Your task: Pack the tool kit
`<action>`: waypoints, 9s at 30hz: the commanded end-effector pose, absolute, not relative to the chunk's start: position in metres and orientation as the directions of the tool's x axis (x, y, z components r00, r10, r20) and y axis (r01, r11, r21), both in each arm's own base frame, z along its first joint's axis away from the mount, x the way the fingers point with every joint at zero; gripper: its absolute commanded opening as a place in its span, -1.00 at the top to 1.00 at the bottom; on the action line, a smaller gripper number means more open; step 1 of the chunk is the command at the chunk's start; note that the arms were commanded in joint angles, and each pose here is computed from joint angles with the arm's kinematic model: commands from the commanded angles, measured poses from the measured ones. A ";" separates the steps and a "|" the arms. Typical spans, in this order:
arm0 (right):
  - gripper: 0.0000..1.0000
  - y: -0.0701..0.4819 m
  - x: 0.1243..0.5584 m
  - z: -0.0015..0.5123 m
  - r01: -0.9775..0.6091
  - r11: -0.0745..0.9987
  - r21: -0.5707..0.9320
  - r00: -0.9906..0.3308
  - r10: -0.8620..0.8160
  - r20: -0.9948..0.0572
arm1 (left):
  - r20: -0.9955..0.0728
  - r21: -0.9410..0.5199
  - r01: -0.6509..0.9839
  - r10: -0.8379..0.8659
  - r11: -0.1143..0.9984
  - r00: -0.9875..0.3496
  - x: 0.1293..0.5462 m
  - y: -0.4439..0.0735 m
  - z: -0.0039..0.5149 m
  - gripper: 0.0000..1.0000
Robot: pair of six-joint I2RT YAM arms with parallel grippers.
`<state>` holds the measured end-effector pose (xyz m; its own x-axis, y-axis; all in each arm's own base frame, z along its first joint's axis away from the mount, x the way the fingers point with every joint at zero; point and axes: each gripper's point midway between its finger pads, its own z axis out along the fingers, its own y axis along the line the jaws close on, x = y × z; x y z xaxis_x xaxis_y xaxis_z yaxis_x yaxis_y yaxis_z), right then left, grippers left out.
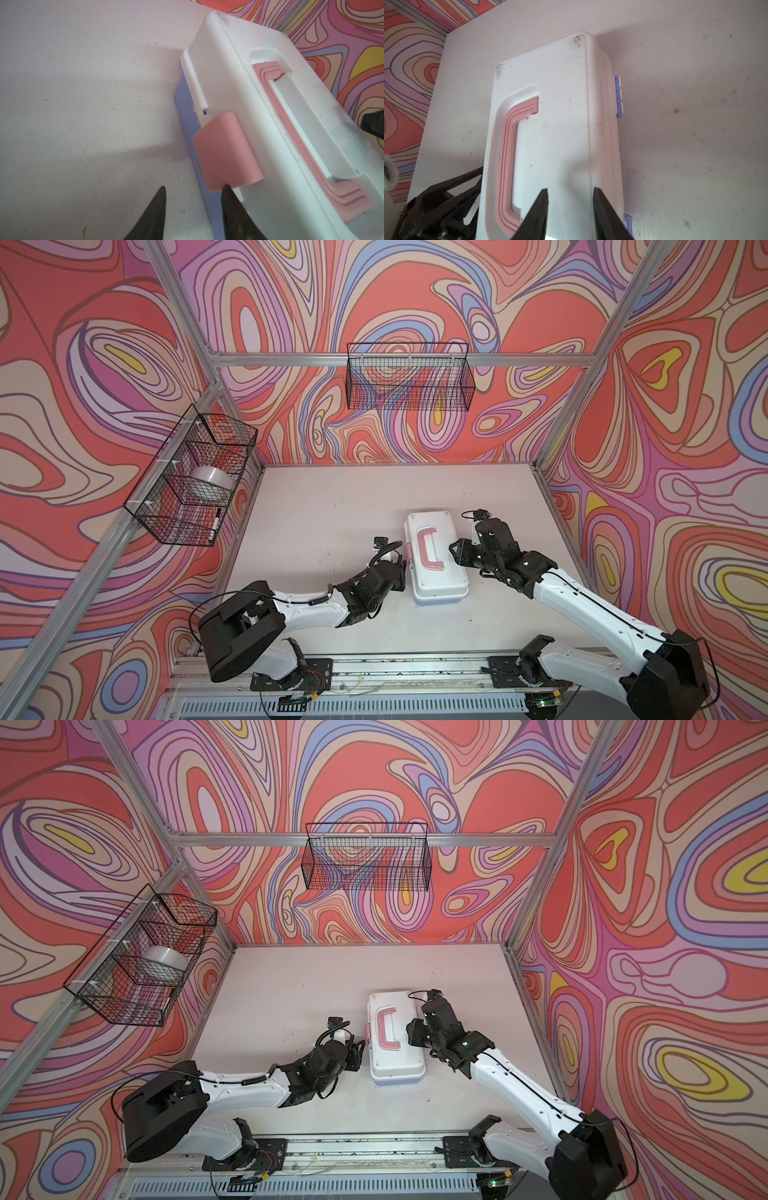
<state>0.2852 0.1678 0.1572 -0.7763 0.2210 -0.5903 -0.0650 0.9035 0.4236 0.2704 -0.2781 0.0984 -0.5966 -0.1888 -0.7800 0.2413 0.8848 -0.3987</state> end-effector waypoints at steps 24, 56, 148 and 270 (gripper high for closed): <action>0.25 0.167 0.283 0.150 -0.058 0.909 0.413 -0.781 0.216 -0.586 | -0.792 -0.444 0.288 -0.222 0.849 -0.568 0.276 -0.295 0.114 0.13; 0.27 0.163 0.287 0.152 -0.042 0.921 0.388 -0.774 0.216 -0.595 | -0.755 -0.490 0.241 -0.270 0.838 -0.597 0.287 -0.283 0.105 0.39; 0.28 0.161 0.285 0.149 -0.028 0.915 0.402 -0.770 0.237 -0.593 | -0.503 -0.721 0.197 -0.306 0.665 -0.808 0.278 -0.316 0.150 0.44; 0.19 0.159 0.290 0.145 -0.021 0.935 0.354 -0.784 0.204 -0.586 | -0.824 -0.425 0.405 -0.162 0.810 -0.543 0.281 -0.310 0.091 0.29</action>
